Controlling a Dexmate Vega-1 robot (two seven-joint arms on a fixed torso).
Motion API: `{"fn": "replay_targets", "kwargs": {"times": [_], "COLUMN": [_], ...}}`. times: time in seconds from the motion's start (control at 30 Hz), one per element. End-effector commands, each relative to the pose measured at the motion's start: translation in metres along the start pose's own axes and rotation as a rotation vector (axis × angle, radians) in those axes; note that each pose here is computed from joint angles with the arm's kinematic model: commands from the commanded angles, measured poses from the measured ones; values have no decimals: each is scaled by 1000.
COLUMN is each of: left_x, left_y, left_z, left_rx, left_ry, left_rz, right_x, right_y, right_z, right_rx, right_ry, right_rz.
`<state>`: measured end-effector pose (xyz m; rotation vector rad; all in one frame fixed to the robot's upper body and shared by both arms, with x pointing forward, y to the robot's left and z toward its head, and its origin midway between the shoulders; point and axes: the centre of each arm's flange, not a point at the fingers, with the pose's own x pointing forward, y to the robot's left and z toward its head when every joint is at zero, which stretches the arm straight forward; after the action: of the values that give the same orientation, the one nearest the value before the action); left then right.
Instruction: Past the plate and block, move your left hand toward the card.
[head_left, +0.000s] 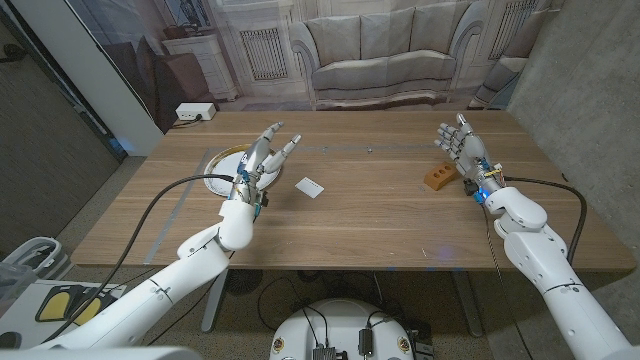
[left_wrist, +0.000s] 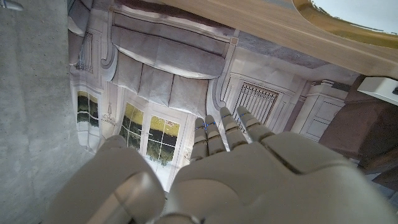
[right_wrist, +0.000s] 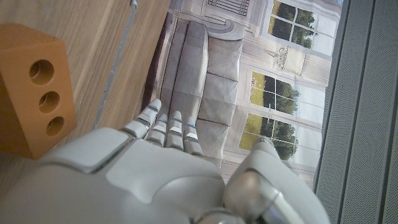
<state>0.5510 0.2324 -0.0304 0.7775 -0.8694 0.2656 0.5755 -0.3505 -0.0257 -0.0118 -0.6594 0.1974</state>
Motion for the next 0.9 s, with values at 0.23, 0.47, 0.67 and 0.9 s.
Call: {"fn": "replay_targets", "kwargs": {"times": [0.23,0.47,0.67,0.9], "left_x": [1,-1,-1,-2], "left_y": [-12,-10,-10,-10], "left_z": [12,14,14,18], "left_rx": [88,137,151,210], "left_ry": [-26,-25,-33,-33], "left_rz": [-14,-3,-3,-7], "right_x": [-2,-2,-3,-5], "right_y": [-2,0,1,1], "right_z": [1,0,1,4], "right_rx": [-8,-14,-17,-20], "right_ry": [1,1,2,-4], "right_rz": [-3,-2,-5,-11]}}
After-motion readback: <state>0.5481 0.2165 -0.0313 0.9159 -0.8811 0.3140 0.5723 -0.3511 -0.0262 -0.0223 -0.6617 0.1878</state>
